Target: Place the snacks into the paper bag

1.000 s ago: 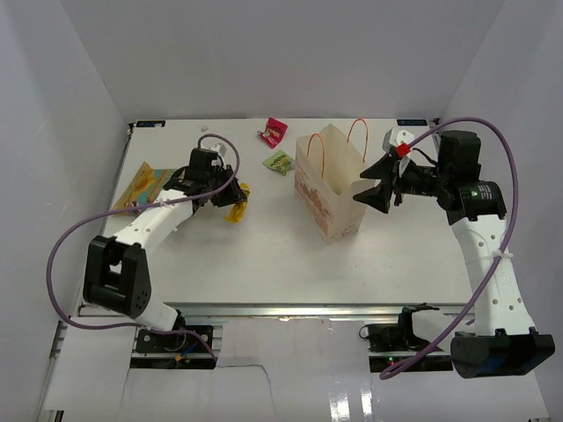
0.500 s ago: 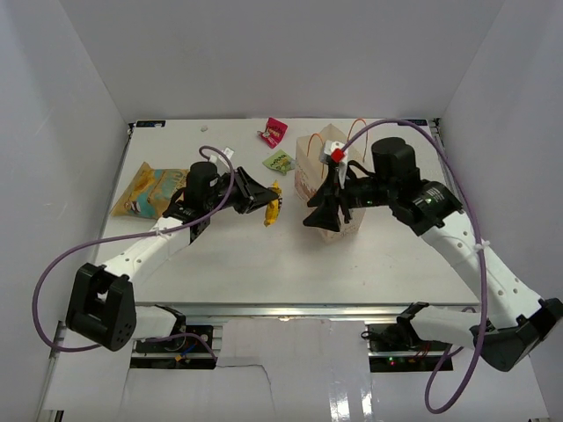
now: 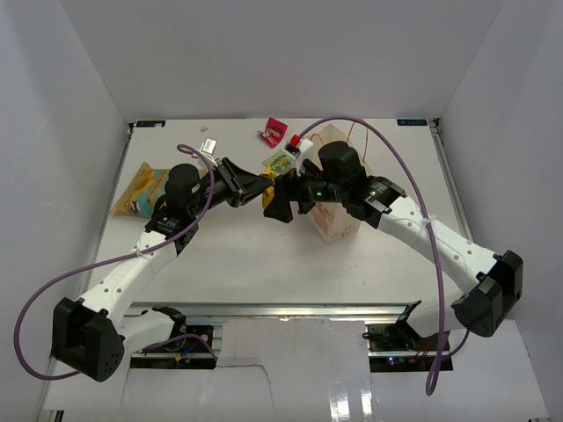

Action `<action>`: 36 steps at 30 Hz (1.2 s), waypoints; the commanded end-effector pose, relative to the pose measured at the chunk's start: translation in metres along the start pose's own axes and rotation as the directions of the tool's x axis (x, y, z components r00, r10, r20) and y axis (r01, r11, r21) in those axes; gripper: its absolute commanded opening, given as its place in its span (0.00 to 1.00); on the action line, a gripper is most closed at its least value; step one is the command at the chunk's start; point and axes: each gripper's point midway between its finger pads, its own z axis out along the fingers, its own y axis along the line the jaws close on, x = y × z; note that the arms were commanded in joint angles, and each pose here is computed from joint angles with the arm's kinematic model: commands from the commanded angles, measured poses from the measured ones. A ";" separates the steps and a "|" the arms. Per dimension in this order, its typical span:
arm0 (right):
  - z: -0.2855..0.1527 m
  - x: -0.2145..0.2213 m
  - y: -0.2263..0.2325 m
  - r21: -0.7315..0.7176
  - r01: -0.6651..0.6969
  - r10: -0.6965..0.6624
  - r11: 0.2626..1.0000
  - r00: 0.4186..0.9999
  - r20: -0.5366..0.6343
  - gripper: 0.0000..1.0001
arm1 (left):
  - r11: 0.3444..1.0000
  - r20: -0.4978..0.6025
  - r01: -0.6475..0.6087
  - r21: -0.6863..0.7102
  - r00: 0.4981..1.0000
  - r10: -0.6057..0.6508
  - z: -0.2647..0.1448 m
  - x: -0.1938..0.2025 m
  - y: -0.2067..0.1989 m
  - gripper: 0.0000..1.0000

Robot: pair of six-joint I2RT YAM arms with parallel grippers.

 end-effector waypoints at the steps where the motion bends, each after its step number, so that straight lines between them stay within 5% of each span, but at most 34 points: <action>1: 0.009 -0.038 0.003 0.024 -0.048 0.044 0.999 0.990 0.131 0.88 | 0.999 0.027 0.004 0.032 1.000 -0.005 -0.008 0.000 -0.009 0.35; 7: 0.022 -0.041 -0.001 0.030 -0.067 0.062 0.997 0.987 0.150 0.77 | 0.999 0.039 0.009 0.042 0.999 -0.011 -0.014 0.001 -0.013 0.36; 11: 0.022 -0.042 0.003 0.003 -0.050 0.049 0.999 0.986 0.157 0.45 | 0.999 0.039 0.016 0.038 0.999 -0.017 -0.015 0.003 -0.010 0.38; 15: 0.017 -0.046 0.008 -0.014 0.002 0.000 1.000 0.985 0.174 0.29 | 0.999 0.041 0.018 0.037 0.999 -0.019 -0.016 0.002 -0.010 0.43; 20: 0.001 -0.051 0.015 -0.019 0.119 -0.113 0.993 0.973 0.203 0.23 | 1.000 0.088 -0.011 0.004 0.996 0.011 -0.017 -0.012 -0.010 0.87; 21: -0.002 -0.051 0.016 -0.019 0.139 -0.132 0.990 0.970 0.206 0.22 | 1.000 0.100 -0.021 -0.007 0.995 0.021 -0.018 -0.017 -0.010 0.89; 29: -0.060 -0.093 0.032 0.076 0.418 -0.418 0.905 0.844 0.335 0.18 | 0.937 0.265 -0.159 -0.310 0.932 0.246 -0.045 -0.096 -0.006 0.93; 36: -0.124 -0.151 0.008 0.335 0.454 -0.560 0.826 0.729 0.393 0.18 | 0.864 0.213 -0.160 -0.477 0.933 0.291 -0.055 -0.089 0.058 0.93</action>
